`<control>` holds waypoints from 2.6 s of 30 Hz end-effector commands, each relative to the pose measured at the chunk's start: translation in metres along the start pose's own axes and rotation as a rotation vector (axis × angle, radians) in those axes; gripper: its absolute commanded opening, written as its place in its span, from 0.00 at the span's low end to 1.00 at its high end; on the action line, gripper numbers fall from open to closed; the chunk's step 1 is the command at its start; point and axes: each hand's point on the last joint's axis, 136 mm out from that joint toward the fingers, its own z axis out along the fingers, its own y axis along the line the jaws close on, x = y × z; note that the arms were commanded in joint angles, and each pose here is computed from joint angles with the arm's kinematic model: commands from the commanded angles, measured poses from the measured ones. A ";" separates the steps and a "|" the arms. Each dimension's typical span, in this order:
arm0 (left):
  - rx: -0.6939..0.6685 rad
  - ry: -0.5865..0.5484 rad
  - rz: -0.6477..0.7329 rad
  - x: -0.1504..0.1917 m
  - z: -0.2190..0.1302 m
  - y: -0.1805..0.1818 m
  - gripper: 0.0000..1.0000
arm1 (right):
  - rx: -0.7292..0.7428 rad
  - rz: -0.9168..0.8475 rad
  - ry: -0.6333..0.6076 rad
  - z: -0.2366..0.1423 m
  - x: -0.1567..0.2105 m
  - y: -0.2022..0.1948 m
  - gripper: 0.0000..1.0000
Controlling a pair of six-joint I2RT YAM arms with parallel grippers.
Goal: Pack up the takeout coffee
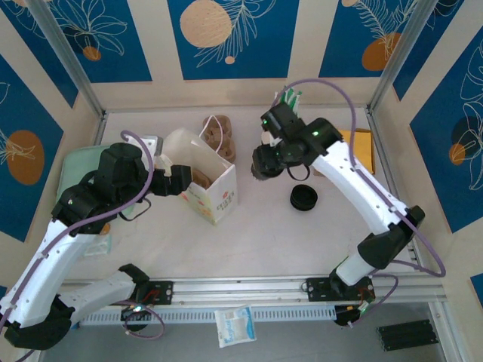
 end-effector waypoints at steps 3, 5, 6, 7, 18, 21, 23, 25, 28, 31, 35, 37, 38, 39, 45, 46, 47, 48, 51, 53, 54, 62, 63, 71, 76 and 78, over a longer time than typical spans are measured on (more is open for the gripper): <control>-0.116 -0.011 0.000 0.006 -0.006 0.023 1.00 | -0.069 -0.024 -0.077 -0.060 -0.010 0.006 0.58; -0.147 -0.024 -0.005 0.006 -0.008 0.030 0.99 | -0.096 -0.029 -0.125 -0.079 -0.018 0.010 0.58; -0.159 -0.028 -0.009 0.006 -0.008 0.032 0.99 | -0.113 -0.033 -0.151 -0.089 -0.022 0.014 0.58; -0.174 -0.035 -0.012 0.006 -0.009 0.035 0.99 | -0.130 -0.038 -0.174 -0.098 -0.026 0.017 0.58; -0.236 -0.060 -0.039 0.013 -0.010 0.050 1.00 | -0.356 -0.159 -0.284 -0.145 -0.048 0.097 0.58; -0.238 -0.063 -0.038 0.015 -0.008 0.051 0.99 | -0.379 -0.191 -0.255 -0.132 -0.048 0.118 0.58; -0.237 -0.065 -0.036 0.016 -0.006 0.051 0.96 | -0.387 -0.211 -0.239 -0.122 -0.048 0.130 0.58; -0.231 -0.066 -0.033 0.016 -0.004 0.050 0.91 | -0.392 -0.227 -0.230 -0.114 -0.049 0.140 0.58; -0.219 -0.063 -0.026 0.017 -0.001 0.049 0.83 | -0.397 -0.238 -0.210 -0.101 -0.050 0.151 0.57; -0.205 -0.061 -0.017 0.018 0.000 0.046 0.75 | -0.399 -0.246 -0.186 -0.086 -0.050 0.160 0.57; -0.187 -0.061 -0.008 0.018 0.001 0.043 0.67 | -0.384 -0.261 -0.158 -0.066 -0.050 0.168 0.57; -0.175 -0.061 -0.003 0.017 0.001 0.041 0.63 | -0.371 -0.268 -0.143 -0.056 -0.050 0.171 0.57; -0.170 -0.060 -0.001 0.017 0.002 0.040 0.60 | -0.366 -0.271 -0.136 -0.050 -0.050 0.172 0.57; -0.163 -0.059 0.002 0.017 0.002 0.039 0.57 | -0.360 -0.276 -0.129 -0.045 -0.050 0.173 0.57; -0.124 -0.053 0.016 0.016 0.004 0.031 0.42 | -0.317 -0.311 -0.091 -0.012 -0.049 0.181 0.57; -0.117 -0.052 0.017 0.016 0.004 0.030 0.39 | -0.312 -0.317 -0.087 -0.008 -0.048 0.183 0.57; -0.111 -0.050 0.019 0.016 0.005 0.029 0.37 | -0.305 -0.324 -0.081 -0.003 -0.047 0.185 0.57; -0.103 -0.049 0.022 0.016 0.004 0.027 0.35 | -0.297 -0.328 -0.074 0.002 -0.047 0.185 0.57; -0.089 -0.048 0.024 0.016 0.004 0.025 0.30 | -0.277 -0.348 -0.055 0.014 -0.043 0.187 0.57; -0.081 -0.050 0.024 0.015 0.004 0.023 0.27 | -0.259 -0.360 -0.044 0.021 -0.041 0.188 0.57; -0.077 -0.049 0.025 0.015 0.004 0.022 0.26 | -0.251 -0.364 -0.037 0.025 -0.039 0.188 0.57; -0.046 -0.053 0.029 0.013 0.005 0.016 0.15 | -0.196 -0.413 0.025 0.052 -0.027 0.187 0.57; -0.041 -0.055 0.029 0.012 0.004 0.015 0.13 | -0.188 -0.420 0.036 0.056 -0.024 0.187 0.57; 0.012 -0.060 0.036 0.007 0.000 0.005 0.03 | -0.130 -0.469 0.123 0.067 -0.005 0.176 0.57; 0.065 -0.050 0.037 0.006 0.001 -0.006 0.00 | -0.098 -0.489 0.183 0.065 0.008 0.164 0.57; 0.082 -0.048 0.035 0.005 0.001 -0.009 0.00 | -0.084 -0.493 0.202 0.063 0.013 0.160 0.57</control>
